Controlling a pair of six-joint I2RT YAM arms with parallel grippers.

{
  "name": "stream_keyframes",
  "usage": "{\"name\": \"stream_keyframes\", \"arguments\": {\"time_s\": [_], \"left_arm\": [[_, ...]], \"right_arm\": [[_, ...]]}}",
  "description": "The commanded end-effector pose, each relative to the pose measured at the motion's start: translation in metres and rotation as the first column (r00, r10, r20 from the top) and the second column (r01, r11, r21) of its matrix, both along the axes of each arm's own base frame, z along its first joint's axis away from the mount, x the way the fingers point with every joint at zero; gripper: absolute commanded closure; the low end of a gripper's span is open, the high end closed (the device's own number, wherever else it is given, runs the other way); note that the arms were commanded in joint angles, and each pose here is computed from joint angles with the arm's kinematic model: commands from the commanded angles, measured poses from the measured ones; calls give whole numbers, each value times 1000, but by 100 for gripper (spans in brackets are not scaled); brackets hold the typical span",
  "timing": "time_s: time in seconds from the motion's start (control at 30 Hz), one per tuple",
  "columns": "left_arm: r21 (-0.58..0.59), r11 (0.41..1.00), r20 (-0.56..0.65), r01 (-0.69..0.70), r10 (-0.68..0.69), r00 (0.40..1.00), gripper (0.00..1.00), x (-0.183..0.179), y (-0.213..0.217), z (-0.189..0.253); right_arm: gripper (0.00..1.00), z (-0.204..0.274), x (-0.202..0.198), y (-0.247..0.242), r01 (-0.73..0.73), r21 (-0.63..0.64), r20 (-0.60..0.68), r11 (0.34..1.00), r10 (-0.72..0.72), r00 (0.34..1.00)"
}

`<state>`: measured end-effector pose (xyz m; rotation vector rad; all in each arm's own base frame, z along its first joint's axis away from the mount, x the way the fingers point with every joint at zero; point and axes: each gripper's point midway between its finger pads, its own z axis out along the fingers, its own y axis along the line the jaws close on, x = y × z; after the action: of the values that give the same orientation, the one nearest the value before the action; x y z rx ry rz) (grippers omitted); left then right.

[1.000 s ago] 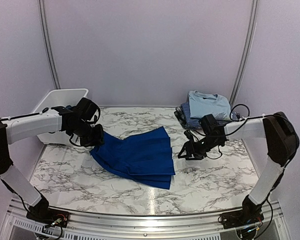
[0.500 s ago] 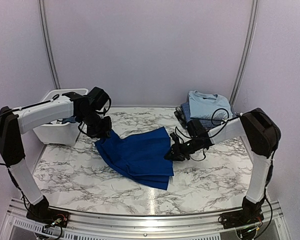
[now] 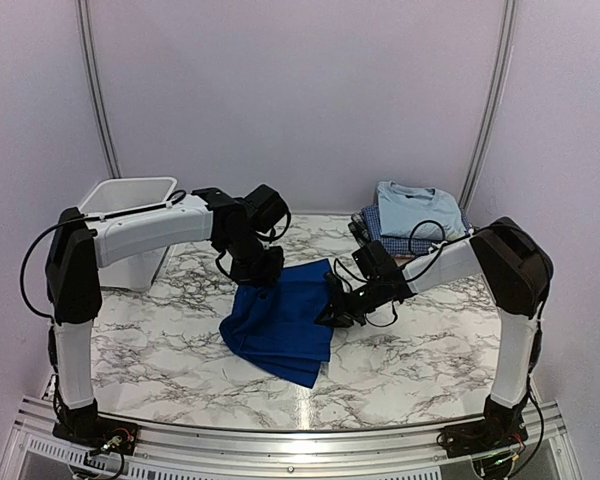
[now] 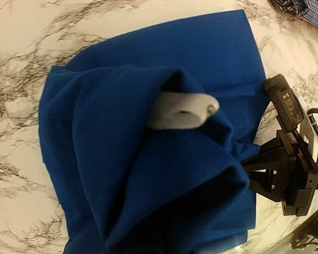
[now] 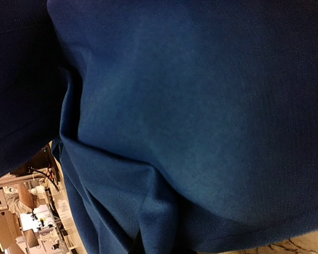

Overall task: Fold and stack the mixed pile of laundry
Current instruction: Fold the rectangle-folded skirt at the center of the board.

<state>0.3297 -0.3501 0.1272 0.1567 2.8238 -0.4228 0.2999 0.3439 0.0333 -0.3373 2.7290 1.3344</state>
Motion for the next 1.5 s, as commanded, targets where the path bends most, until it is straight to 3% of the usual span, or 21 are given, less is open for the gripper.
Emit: {"name": "stream_keyframes", "arguments": {"time_s": [0.0,0.37,0.53,0.67,0.83,0.97,1.1,1.27,1.47], "left_arm": [[-43,999,-35,28,-30,999,100,-9,-35,-1],[-79,993,-93,93,-100,991,98,-15,-88,-34],[-87,988,-73,130,-136,988,65,-16,-90,-29],[-154,971,4,183,-184,983,36,-17,-87,10],[-280,942,61,182,-172,983,18,-13,-72,51],[-293,947,78,134,-116,990,3,8,-39,60],[-267,961,64,73,-58,996,1,26,-4,47],[-221,974,86,40,-21,996,1,40,18,39],[-186,982,100,21,-3,995,1,47,27,33]], "right_arm": [[97,4,9,13,-2,21,28,1000,1,1000],[99,2,7,20,-10,26,25,1000,9,1000],[94,6,6,17,-20,20,31,1000,20,999],[77,15,7,-6,12,7,45,1000,-13,999],[66,35,12,-48,78,-5,69,997,-77,995],[57,66,22,-62,121,7,129,993,-121,984],[47,98,26,-42,104,56,157,993,-111,981],[36,102,29,-18,87,46,149,995,-93,985],[36,71,33,10,57,-31,134,998,-53,990]]}}
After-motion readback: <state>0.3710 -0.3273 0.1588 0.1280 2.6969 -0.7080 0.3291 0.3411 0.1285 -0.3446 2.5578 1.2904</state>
